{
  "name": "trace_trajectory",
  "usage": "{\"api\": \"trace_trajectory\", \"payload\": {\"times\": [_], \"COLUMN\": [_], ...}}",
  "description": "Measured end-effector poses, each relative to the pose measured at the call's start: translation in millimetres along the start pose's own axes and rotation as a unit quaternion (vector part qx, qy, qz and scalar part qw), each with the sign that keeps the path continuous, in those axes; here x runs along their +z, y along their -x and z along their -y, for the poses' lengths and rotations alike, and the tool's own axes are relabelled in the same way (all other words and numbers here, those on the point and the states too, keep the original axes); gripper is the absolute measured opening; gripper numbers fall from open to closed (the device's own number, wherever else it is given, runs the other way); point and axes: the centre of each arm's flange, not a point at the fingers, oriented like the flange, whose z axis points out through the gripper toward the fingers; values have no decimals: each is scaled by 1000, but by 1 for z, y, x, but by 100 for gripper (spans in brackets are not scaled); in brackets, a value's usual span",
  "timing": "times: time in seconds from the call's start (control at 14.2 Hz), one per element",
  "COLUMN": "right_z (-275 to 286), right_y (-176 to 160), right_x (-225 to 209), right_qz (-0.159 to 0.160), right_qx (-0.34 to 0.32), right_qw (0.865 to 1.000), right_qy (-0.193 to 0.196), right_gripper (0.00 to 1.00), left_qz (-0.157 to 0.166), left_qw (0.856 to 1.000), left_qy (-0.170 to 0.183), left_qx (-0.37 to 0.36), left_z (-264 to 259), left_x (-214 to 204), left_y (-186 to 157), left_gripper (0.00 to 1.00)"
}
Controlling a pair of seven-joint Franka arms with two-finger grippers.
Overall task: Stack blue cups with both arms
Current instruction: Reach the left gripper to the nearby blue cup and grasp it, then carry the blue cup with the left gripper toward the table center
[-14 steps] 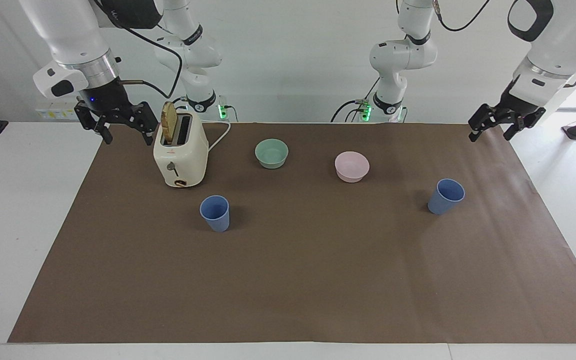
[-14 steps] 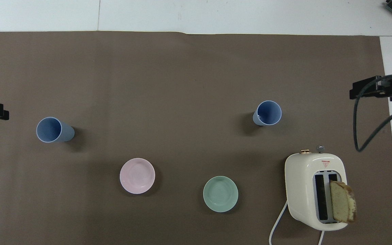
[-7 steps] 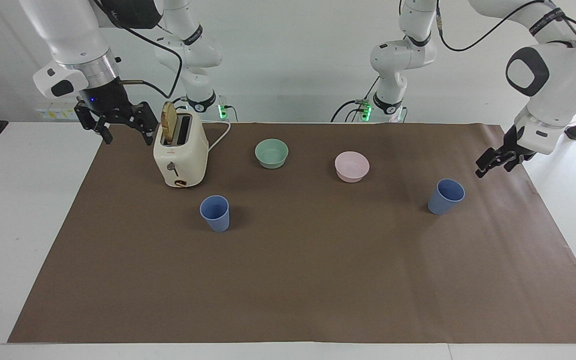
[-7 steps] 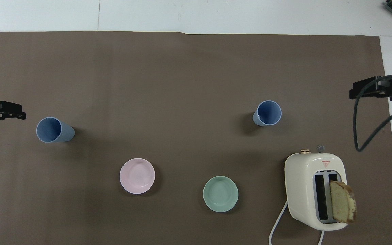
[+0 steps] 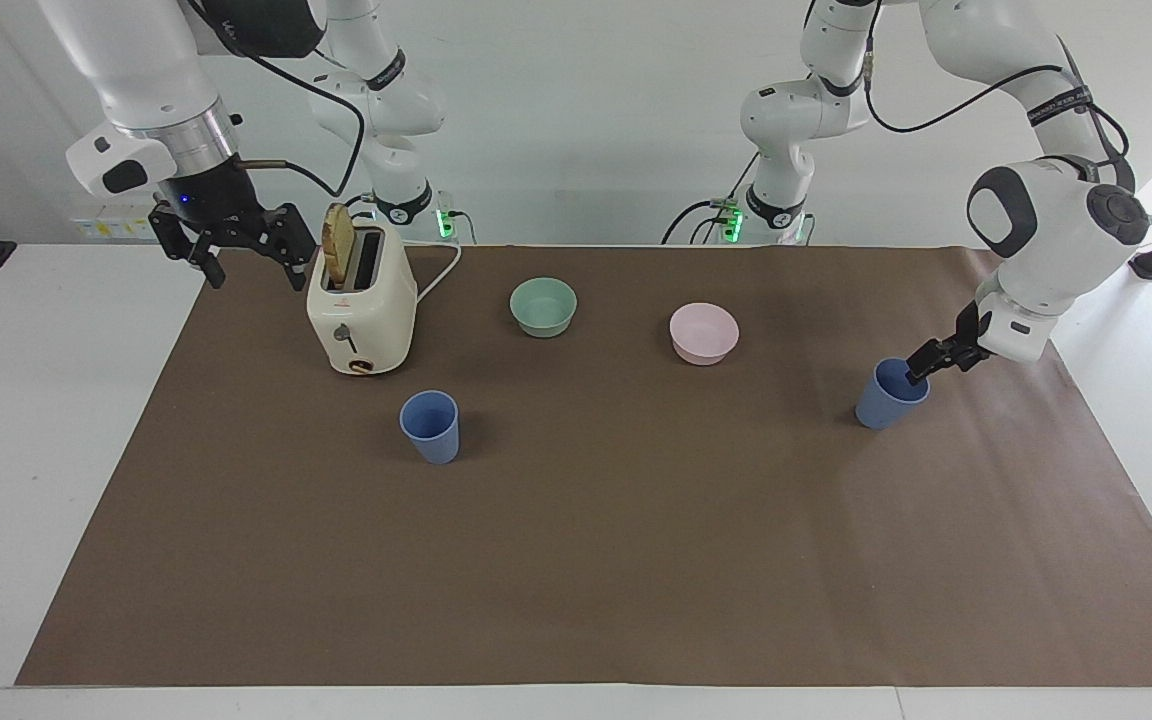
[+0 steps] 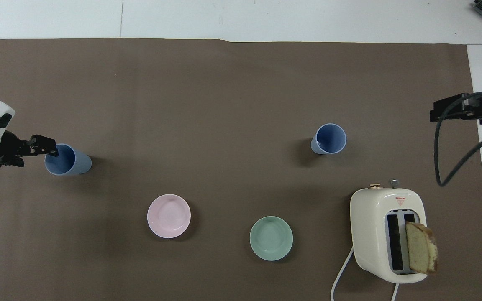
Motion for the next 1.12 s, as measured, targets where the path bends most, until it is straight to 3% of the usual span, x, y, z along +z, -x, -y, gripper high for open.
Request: {"api": "trace_trajectory", "payload": {"times": [0.28,0.84,1.12], "right_z": [0,0,0], "right_y": [0,0,0], "right_x": [0,0,0], "right_qz": [0,0,0], "right_qx": [0,0,0], "right_qw": [1000,1000,1000], "right_qy": [0,0,0], "right_gripper": [100,100,100], "left_qz": [1,1,0], "left_qw": [1000,1000,1000], "left_qy": [1,3,3], "left_qx": [1,9,10], "left_z": [-2,-5,-6], "left_x": [24,26,26], "left_y": [3,4,5], "left_gripper": [100,6,5]}}
